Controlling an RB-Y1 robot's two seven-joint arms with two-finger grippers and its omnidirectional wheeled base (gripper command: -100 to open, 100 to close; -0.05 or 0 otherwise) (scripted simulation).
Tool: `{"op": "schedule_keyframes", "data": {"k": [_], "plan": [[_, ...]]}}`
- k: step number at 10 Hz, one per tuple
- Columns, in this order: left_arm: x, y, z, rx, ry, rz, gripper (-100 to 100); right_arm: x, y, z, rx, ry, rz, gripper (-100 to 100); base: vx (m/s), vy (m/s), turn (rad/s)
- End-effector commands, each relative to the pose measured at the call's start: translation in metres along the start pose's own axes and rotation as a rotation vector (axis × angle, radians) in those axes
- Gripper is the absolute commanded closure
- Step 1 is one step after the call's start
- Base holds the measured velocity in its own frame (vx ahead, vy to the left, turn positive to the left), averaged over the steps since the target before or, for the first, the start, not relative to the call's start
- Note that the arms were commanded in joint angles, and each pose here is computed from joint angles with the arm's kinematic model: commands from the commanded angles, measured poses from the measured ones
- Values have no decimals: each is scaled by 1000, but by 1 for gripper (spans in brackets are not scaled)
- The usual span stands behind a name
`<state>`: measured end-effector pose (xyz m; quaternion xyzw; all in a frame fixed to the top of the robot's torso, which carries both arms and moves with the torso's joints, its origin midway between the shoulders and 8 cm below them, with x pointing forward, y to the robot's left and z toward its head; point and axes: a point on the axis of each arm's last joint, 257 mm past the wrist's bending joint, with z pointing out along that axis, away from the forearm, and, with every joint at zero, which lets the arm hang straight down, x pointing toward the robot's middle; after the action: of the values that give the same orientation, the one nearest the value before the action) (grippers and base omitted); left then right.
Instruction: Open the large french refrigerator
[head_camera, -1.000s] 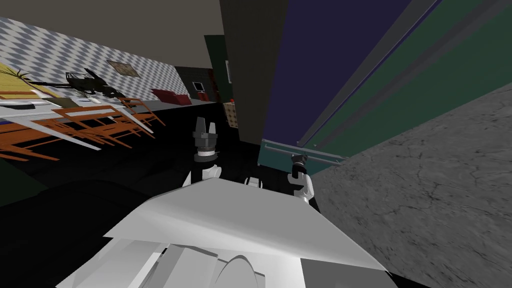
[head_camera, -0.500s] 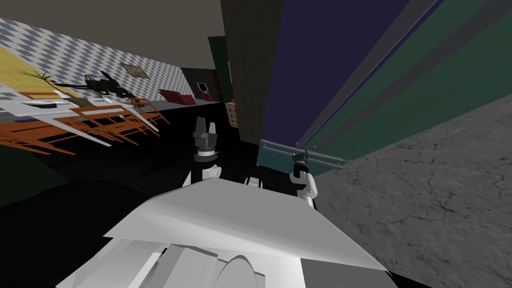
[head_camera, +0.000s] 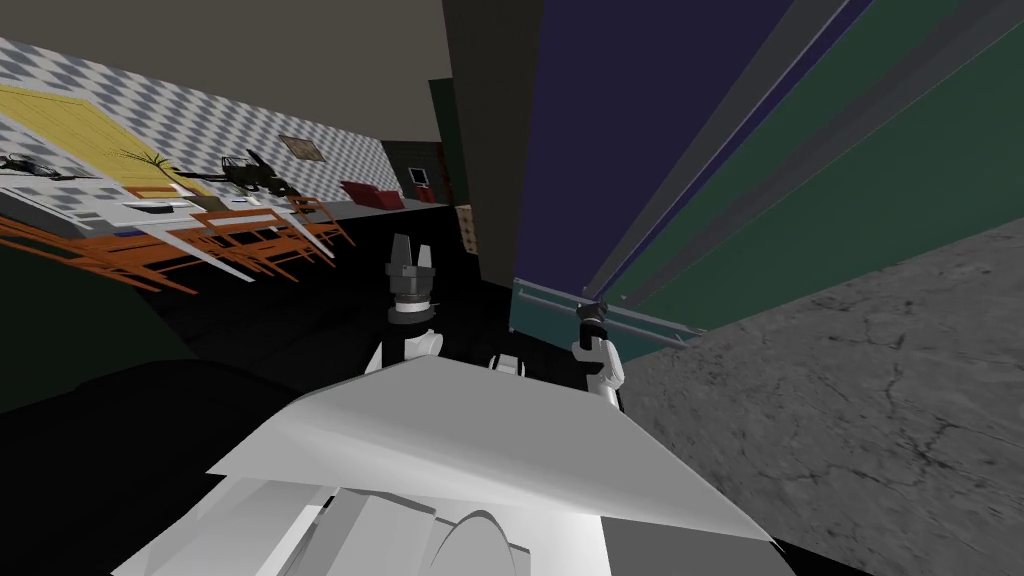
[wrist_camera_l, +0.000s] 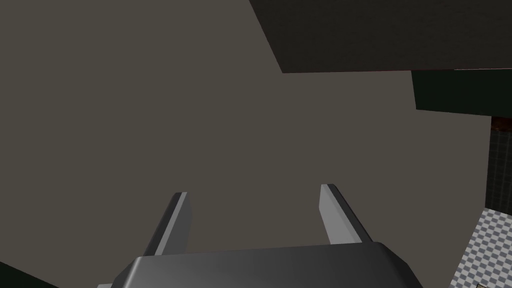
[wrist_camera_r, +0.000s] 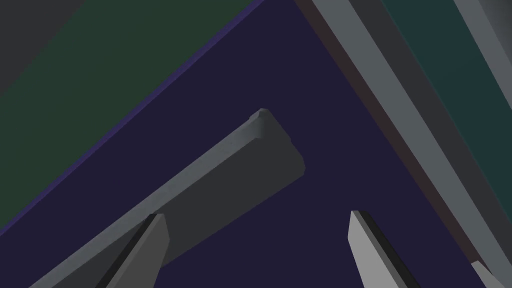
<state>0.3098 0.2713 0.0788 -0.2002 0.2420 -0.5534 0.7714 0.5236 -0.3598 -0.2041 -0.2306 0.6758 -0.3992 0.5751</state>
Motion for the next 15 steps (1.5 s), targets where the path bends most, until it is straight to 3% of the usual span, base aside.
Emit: {"op": "schedule_keyframes", "data": {"k": [1, 5, 8, 9, 15], "plan": [[0, 0, 0, 0, 0, 0, 0, -14, 14, 3, -24, -15, 17, -100, 18, -224, 159], [0, 0, 0, 0, 0, 0, 0, -42, 40, 3, -69, -37, 65, -100, 1, -225, 142], [0, 0, 0, 0, 0, 0, 0, -39, 36, 4, -62, -33, 61, -100, 45, -60, 22], [0, 0, 0, 0, 0, 0, 0, -38, 37, 3, -63, -30, 61, 100, 2, 0, 17], [0, 0, 0, 0, -1, -1, 0, 1, 2, -5, 23, 70, 74, 100, -41, 267, -171]]}}
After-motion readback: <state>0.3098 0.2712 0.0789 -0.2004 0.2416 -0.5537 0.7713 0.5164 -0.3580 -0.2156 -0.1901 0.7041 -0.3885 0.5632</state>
